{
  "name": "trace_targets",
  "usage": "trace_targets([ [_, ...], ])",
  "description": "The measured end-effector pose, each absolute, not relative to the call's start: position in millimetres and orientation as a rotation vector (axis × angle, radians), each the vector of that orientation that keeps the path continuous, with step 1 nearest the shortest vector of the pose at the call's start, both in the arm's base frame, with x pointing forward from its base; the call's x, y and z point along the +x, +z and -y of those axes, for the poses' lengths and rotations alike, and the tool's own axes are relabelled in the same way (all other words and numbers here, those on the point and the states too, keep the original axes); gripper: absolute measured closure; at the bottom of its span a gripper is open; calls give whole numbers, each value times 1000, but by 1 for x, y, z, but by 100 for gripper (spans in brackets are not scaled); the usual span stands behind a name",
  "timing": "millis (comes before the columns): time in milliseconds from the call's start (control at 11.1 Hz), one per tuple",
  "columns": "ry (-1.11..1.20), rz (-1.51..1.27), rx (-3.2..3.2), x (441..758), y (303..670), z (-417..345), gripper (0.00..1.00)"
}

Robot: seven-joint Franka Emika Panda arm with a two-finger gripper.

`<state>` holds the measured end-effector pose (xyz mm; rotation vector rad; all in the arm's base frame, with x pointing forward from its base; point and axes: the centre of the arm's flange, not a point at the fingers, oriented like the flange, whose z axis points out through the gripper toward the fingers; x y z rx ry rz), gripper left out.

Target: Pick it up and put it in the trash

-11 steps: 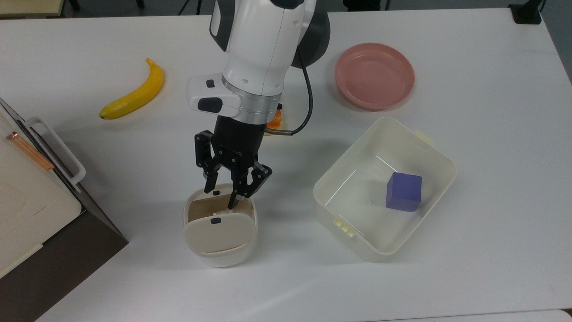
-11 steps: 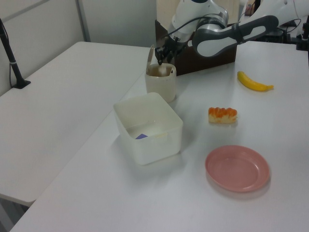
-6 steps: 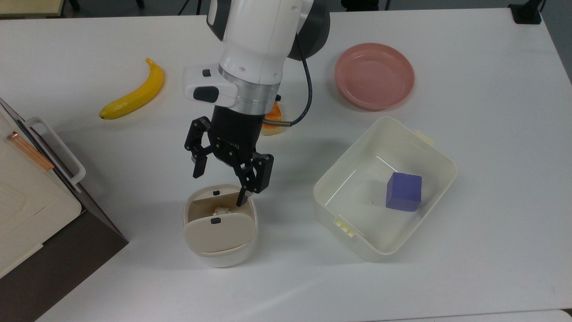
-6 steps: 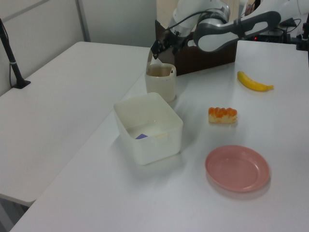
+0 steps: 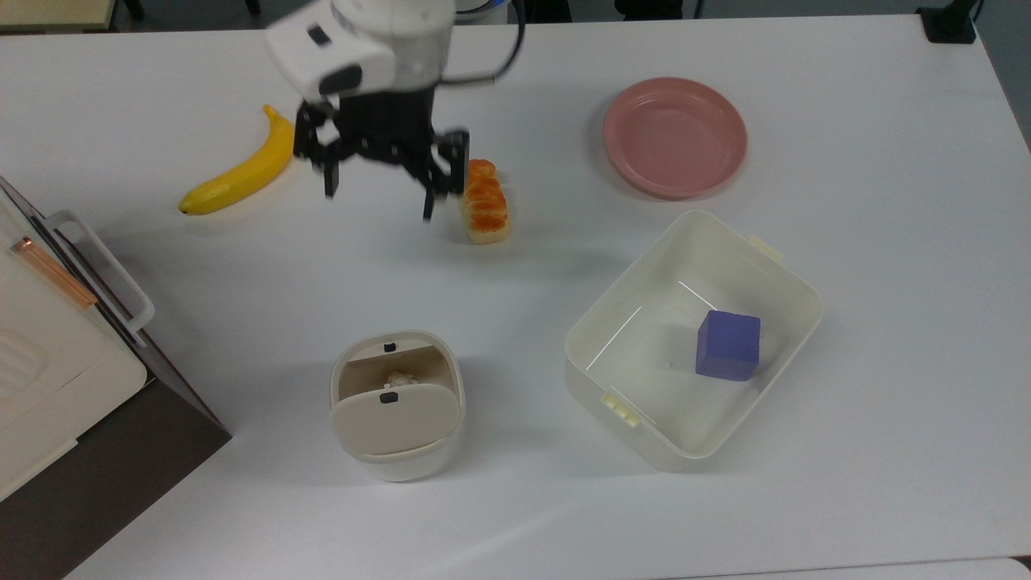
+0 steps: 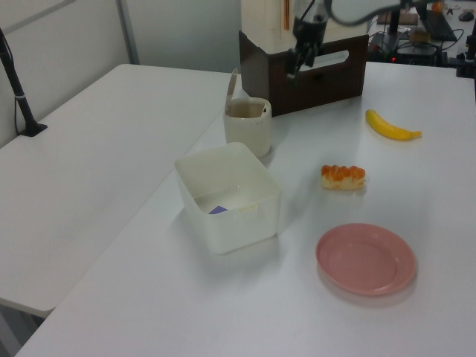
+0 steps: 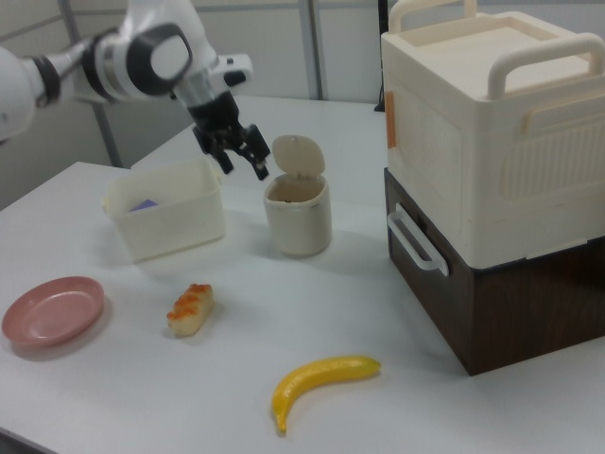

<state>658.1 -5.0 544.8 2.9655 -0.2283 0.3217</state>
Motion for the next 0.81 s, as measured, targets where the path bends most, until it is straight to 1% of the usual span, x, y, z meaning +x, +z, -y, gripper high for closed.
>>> trace_targets([
  [270, 171, 274, 3039, 589, 628, 44, 0],
  [360, 143, 282, 3055, 570, 646, 49, 0],
  [450, 136, 278, 3066, 560, 655, 48, 0],
  [540, 128, 266, 3072, 558, 654, 42, 0],
  [810, 46, 223, 3077, 561, 628, 13, 0],
])
